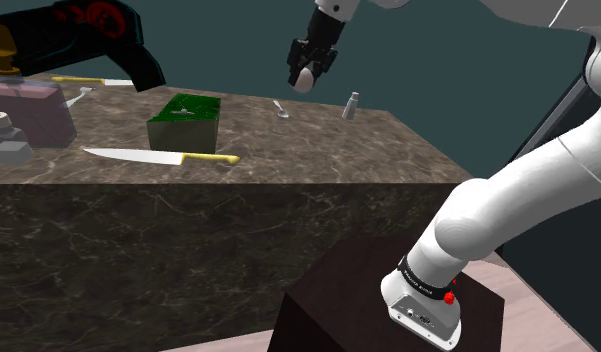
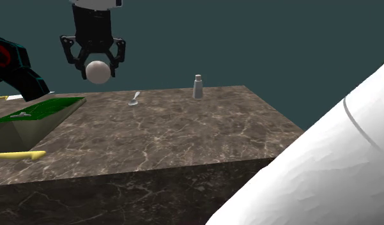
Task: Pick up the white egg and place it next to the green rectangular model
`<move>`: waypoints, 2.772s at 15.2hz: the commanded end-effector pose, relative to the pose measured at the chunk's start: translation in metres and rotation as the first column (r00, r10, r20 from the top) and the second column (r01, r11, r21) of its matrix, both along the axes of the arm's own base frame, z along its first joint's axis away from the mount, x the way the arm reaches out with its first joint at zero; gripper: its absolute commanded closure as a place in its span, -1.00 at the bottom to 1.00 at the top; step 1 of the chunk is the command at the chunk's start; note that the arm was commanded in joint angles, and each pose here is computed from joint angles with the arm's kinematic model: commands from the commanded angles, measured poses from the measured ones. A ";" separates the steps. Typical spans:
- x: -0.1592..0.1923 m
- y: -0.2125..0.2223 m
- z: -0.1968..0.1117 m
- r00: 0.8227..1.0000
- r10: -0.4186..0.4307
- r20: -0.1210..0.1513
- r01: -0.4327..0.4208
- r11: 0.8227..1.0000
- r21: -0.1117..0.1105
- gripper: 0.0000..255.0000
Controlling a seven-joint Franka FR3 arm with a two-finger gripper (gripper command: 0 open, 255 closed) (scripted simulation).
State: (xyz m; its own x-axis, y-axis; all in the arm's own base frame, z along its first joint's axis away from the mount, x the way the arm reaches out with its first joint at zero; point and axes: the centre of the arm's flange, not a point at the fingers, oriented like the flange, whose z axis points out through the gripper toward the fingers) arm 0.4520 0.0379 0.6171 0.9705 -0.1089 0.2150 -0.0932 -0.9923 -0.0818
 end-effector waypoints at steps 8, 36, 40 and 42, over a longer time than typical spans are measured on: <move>0.055 0.050 -0.019 1.000 -0.001 0.000 0.001 1.000 0.001 1.00; 0.055 0.050 -0.156 1.000 -0.001 0.000 0.001 1.000 0.001 1.00; 0.055 0.050 -0.156 1.000 -0.001 0.000 0.001 1.000 0.001 1.00; 0.055 0.050 -0.156 1.000 -0.001 0.000 0.001 1.000 0.001 1.00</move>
State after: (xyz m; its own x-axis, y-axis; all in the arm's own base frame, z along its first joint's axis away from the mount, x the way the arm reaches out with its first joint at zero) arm 0.5073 0.0880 0.4608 0.9705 -0.1096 0.2148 -0.0937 -0.9921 -0.0829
